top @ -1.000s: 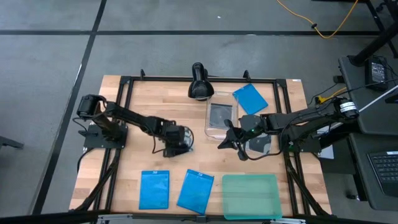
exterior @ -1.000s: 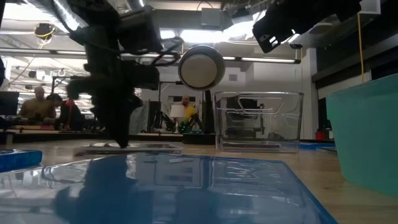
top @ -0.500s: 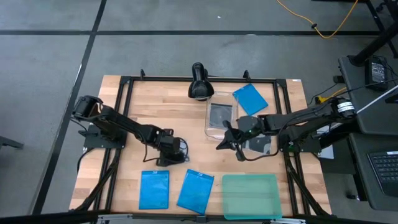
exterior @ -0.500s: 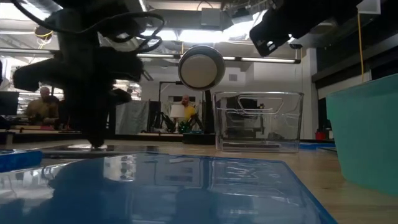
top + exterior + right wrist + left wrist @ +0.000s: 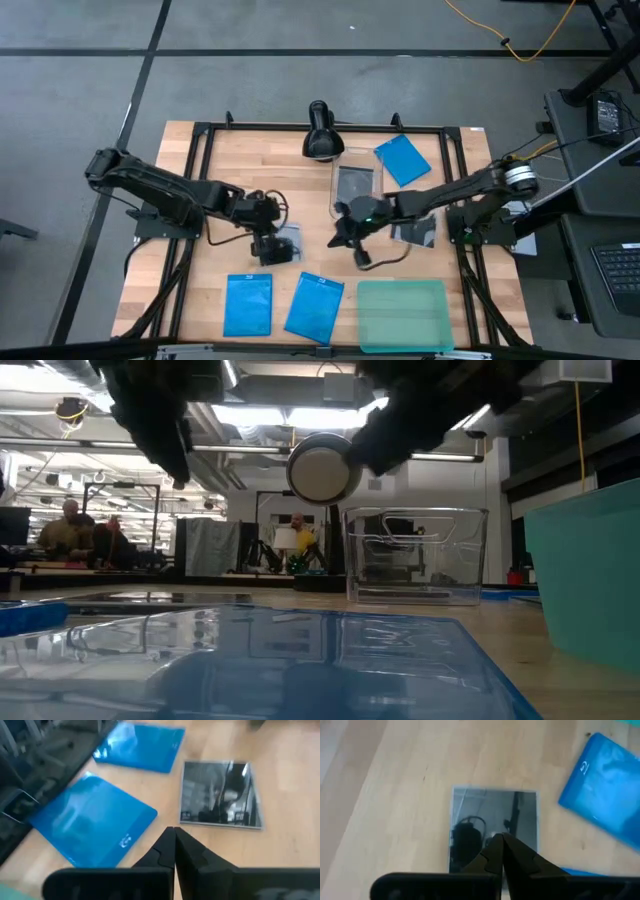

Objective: Pick & place jewel cases by type
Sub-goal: Put the left black CD case into the transparent bin

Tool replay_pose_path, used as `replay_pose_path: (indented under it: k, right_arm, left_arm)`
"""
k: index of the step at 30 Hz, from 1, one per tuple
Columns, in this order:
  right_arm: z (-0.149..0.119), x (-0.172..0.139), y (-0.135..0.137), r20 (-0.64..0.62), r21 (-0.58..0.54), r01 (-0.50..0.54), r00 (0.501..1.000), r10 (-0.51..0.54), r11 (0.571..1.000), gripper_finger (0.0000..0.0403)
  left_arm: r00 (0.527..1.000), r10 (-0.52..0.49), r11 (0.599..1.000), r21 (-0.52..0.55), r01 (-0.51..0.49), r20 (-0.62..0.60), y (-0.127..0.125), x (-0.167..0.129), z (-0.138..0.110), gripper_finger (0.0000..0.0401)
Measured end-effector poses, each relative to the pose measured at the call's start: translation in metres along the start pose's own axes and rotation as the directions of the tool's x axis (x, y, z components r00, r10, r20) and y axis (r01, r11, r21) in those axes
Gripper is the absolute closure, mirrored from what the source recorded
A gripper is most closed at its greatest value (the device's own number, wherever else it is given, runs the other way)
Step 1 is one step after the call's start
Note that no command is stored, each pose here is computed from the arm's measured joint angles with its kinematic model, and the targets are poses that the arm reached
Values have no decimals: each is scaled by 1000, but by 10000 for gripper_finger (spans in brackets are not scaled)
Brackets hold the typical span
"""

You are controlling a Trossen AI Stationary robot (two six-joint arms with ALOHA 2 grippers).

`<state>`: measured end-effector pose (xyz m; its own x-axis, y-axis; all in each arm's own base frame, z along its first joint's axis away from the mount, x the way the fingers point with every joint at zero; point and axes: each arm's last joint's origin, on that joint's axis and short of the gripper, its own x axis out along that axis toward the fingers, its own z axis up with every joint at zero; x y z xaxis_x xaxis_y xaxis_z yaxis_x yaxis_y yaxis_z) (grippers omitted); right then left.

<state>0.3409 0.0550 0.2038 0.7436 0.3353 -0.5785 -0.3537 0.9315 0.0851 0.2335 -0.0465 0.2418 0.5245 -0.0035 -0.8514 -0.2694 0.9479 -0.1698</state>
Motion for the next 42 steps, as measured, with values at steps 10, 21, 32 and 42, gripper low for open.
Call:
replay_pose_path:
  k: [10,21,32,42]
  right_arm:
    - [7,54,-22,-325,-33,-20,946,8,999,397]
    - [23,82,-38,-396,-82,86,911,-112,993,397]
    - [3,64,-36,-683,-91,123,714,-152,988,397]
    - [43,57,-37,-568,-146,168,793,-222,975,397]
  left_arm:
    - [996,39,957,-284,-61,-81,0,-5,-41,400]
    - [996,2,898,-439,-42,-93,-15,7,-83,400]
    - [999,40,900,-433,-43,-17,-22,4,-89,400]
    - [999,52,902,-429,-49,-4,-22,4,-89,400]
